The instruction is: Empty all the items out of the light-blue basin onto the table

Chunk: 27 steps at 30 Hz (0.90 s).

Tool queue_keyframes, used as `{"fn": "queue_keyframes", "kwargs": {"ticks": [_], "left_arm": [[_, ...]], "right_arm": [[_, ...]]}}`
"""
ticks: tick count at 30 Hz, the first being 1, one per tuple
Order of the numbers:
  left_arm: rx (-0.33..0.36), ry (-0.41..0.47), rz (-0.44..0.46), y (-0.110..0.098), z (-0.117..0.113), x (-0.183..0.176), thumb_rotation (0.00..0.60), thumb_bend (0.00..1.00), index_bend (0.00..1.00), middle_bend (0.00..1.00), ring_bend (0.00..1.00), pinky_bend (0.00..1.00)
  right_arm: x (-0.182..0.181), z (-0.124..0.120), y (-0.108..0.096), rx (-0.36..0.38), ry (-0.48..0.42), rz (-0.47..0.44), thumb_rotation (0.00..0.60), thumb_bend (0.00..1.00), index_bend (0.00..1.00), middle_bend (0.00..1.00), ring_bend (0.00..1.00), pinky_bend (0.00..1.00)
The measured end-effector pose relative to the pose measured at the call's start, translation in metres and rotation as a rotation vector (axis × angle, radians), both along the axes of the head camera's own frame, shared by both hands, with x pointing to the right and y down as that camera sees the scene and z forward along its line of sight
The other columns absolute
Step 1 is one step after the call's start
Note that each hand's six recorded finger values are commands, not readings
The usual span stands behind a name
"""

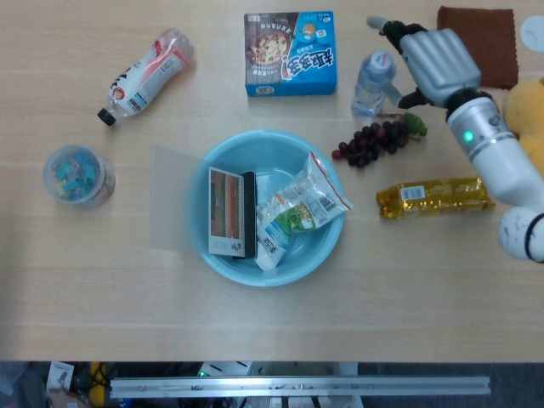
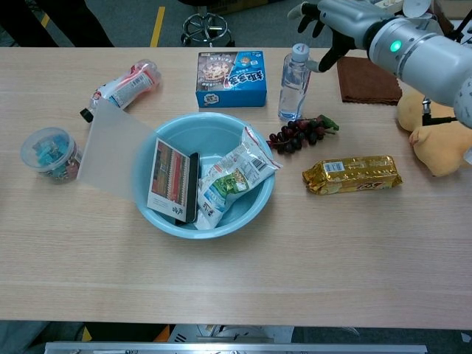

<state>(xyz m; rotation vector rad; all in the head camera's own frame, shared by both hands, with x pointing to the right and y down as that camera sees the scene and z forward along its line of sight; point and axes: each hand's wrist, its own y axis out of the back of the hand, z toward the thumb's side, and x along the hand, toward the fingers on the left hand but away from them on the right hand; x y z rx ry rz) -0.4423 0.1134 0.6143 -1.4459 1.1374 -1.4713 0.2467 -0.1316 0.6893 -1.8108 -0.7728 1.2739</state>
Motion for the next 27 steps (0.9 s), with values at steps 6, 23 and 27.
{"fn": "queue_keyframes", "kwargs": {"ticks": [6,23,27], "left_arm": [[0.006,0.015,0.04,-0.008,-0.003,0.006,0.6,0.31,0.13,0.23,0.19,0.17],[-0.051,0.128,0.365,-0.047,-0.002,0.066,0.6,0.31,0.13,0.23,0.19,0.17],[-0.045,0.127,0.452,-0.059,0.001,0.079,0.6,0.31,0.13,0.23,0.19,0.17]], "right_arm": [[0.027,-0.036,0.017,0.071,-0.017,0.001,0.6,0.3,0.12,0.27,0.25,0.49],[0.105,-0.132,0.071,0.188,-0.022,0.065,0.6,0.3,0.12,0.3,0.29,0.51],[0.114,-0.135,0.078,0.19,-0.028,0.077,0.6,0.3,0.12,0.3,0.29,0.51]]}}
